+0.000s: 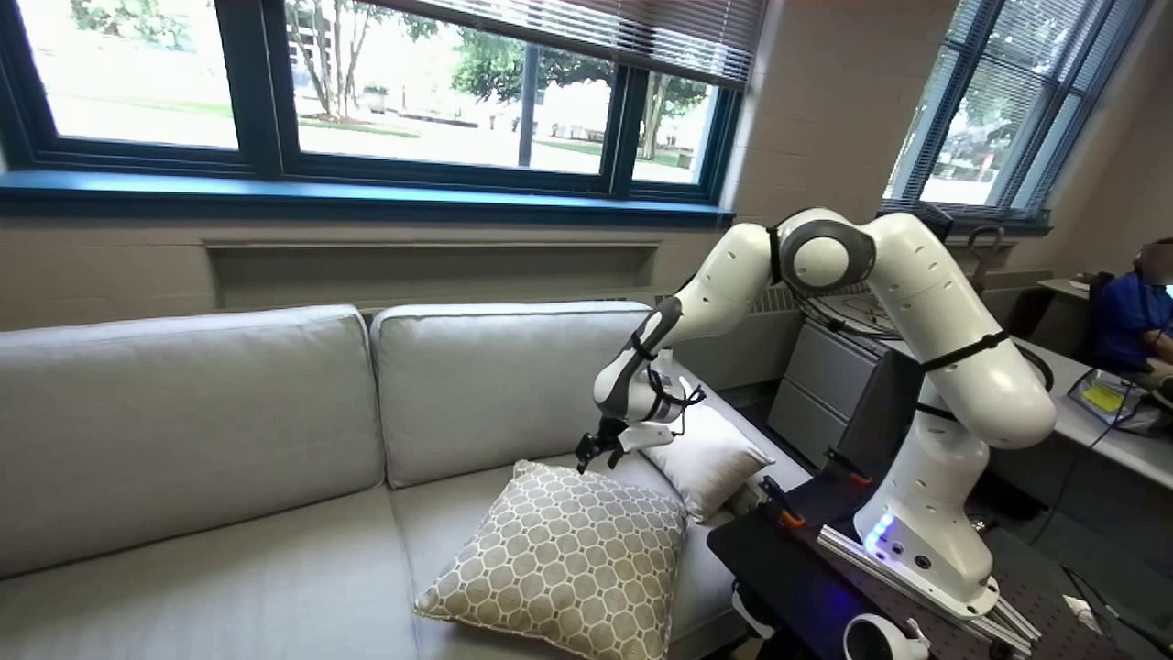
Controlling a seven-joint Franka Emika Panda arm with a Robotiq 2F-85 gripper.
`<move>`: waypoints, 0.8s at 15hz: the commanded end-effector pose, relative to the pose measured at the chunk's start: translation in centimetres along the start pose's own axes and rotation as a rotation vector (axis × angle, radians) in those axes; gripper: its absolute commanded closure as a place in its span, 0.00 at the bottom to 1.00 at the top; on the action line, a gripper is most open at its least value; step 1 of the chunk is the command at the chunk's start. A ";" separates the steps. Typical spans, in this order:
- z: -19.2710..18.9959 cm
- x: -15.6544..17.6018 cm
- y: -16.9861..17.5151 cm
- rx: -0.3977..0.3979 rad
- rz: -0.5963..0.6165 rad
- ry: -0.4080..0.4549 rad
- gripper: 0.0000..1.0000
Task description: Pick up the two pillows and move them to the right side of the couch
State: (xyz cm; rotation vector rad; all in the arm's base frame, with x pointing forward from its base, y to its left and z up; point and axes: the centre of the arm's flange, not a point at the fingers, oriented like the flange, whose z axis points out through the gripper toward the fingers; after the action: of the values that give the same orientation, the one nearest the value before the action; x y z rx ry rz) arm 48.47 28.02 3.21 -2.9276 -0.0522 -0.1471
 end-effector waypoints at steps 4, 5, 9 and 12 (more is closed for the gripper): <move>10.4 4.7 7.5 0.083 0.016 -0.127 0.00; 11.7 4.8 8.8 0.107 0.021 -0.157 0.00; 16.0 5.4 10.9 0.265 0.016 -0.293 0.00; 17.5 6.0 11.7 0.359 0.026 -0.386 0.25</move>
State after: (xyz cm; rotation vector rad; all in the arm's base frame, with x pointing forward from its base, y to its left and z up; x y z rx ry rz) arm 55.13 19.49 -11.92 -2.6565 -0.0796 0.2958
